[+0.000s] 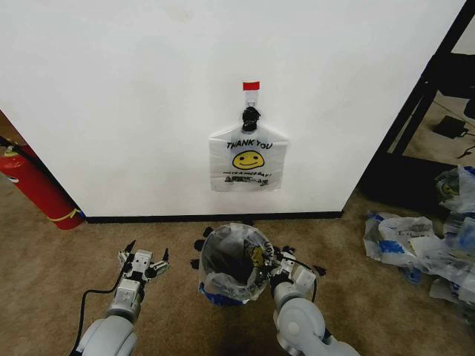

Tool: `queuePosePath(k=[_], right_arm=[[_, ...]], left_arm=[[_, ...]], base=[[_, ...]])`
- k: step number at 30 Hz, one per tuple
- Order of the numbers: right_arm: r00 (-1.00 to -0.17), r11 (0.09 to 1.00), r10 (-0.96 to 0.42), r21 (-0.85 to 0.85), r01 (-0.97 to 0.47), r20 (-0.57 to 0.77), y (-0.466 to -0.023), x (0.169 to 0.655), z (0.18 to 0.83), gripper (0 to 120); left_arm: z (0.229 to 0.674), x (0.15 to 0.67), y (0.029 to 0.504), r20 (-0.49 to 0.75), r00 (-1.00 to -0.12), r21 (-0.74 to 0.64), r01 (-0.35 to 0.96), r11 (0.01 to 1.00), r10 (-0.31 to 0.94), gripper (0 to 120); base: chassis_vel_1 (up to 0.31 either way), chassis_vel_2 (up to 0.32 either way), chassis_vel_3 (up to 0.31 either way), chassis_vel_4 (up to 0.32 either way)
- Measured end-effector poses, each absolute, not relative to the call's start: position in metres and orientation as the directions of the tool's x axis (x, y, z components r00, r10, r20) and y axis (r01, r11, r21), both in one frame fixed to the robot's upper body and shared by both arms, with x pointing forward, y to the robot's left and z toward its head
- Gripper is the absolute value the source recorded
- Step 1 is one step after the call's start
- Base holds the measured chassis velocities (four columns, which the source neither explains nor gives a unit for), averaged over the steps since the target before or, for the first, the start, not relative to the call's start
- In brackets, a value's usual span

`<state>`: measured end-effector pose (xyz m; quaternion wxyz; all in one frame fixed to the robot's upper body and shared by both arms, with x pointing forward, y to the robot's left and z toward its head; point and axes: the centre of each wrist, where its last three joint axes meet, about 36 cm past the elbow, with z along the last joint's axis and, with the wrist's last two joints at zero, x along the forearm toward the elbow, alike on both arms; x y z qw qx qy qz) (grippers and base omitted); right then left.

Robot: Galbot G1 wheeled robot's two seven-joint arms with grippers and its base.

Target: Pick up the garbage bag from the wall and place it over the trash bin.

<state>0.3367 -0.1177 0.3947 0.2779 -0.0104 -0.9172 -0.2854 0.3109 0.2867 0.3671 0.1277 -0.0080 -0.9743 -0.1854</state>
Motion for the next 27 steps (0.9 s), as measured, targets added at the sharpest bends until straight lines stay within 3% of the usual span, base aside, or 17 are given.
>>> queuePosePath(k=[4, 8, 11, 18, 20, 25, 27], right_arm=[[-0.856, 0.829, -0.148, 0.535, 0.165, 0.494, -0.118, 0.335, 0.404, 16], [-0.86, 0.825, -0.156, 0.543, 0.158, 0.487, -0.119, 0.337, 0.399, 33], [-0.857, 0.827, -0.154, 0.539, 0.161, 0.491, -0.12, 0.339, 0.393, 38], [-0.836, 0.857, -0.121, 0.482, 0.185, 0.535, -0.126, 0.335, 0.39, 72], [-0.833, 0.863, -0.118, 0.471, 0.183, 0.54, -0.128, 0.331, 0.395, 75], [-0.811, 0.904, -0.1, 0.393, 0.168, 0.577, -0.144, 0.312, 0.406, 96], [-0.807, 0.912, -0.092, 0.375, 0.167, 0.583, -0.148, 0.309, 0.407, 98]], left_arm=[[0.366, 0.31, 0.286, 0.253, -0.967, 0.36, 0.064, 0.931, -0.031, 100], [0.364, 0.307, 0.285, 0.254, -0.967, 0.358, 0.067, 0.931, -0.028, 100], [0.364, 0.306, 0.284, 0.253, -0.967, 0.357, 0.067, 0.932, -0.028, 100], [0.361, 0.304, 0.285, 0.254, -0.967, 0.358, 0.067, 0.931, -0.028, 100], [0.361, 0.305, 0.286, 0.254, -0.967, 0.359, 0.066, 0.931, -0.029, 100], [0.357, 0.306, 0.287, 0.258, -0.966, 0.36, 0.066, 0.93, -0.032, 100], [0.356, 0.307, 0.287, 0.259, -0.965, 0.361, 0.066, 0.93, -0.032, 100]], base=[[0.0, 0.0, 0.0, 0.0], [0.0, 0.0, 0.0, 0.0], [0.0, 0.0, 0.0, 0.0], [0.0, 0.0, 0.0, 0.0], [0.0, 0.0, 0.0, 0.0], [0.0, 0.0, 0.0, 0.0], [0.0, 0.0, 0.0, 0.0]])
